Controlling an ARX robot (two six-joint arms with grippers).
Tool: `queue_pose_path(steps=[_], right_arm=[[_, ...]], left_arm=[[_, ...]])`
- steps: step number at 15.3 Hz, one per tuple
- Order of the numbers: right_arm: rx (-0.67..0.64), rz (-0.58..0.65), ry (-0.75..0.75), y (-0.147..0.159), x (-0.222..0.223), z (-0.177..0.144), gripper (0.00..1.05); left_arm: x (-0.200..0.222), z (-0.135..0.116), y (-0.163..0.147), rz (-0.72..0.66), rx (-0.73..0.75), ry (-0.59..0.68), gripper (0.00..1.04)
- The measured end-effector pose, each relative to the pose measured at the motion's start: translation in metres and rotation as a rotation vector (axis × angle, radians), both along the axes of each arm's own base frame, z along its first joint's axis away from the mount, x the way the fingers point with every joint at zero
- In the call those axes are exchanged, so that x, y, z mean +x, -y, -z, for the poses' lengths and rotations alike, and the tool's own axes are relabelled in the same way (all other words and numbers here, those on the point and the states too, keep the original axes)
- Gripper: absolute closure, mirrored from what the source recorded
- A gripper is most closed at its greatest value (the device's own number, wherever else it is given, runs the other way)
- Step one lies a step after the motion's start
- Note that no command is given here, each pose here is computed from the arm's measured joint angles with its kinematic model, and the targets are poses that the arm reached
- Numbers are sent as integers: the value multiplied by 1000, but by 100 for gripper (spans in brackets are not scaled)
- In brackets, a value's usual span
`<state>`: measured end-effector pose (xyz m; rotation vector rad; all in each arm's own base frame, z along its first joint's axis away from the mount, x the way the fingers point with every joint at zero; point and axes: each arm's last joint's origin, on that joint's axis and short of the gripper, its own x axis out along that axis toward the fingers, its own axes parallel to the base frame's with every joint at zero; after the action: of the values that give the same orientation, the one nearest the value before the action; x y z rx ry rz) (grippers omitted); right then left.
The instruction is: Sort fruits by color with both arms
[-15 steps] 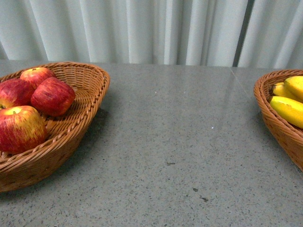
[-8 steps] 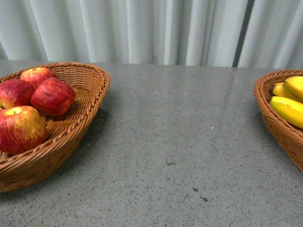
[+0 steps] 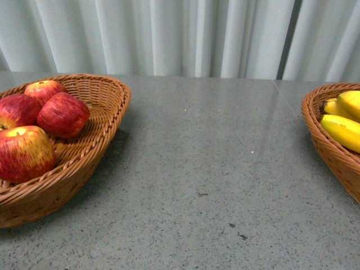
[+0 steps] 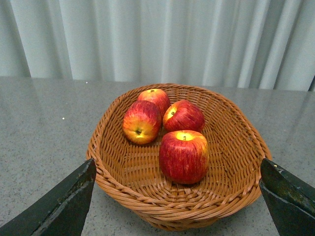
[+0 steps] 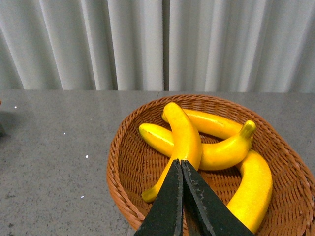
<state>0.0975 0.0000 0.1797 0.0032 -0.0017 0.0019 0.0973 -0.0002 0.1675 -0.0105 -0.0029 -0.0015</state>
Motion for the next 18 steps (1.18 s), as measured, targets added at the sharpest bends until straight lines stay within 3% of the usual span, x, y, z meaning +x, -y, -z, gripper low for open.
queue_pose_path(steps=[10, 16, 18], right_arm=[[0, 2, 2, 0, 0, 13, 103], [0, 2, 2, 0, 0, 13, 29], [0, 2, 2, 0, 0, 13, 22]], left_arm=[[0, 0, 0, 0, 0, 0, 7], [0, 0, 0, 0, 0, 0, 7], [0, 0, 0, 0, 0, 0, 7]])
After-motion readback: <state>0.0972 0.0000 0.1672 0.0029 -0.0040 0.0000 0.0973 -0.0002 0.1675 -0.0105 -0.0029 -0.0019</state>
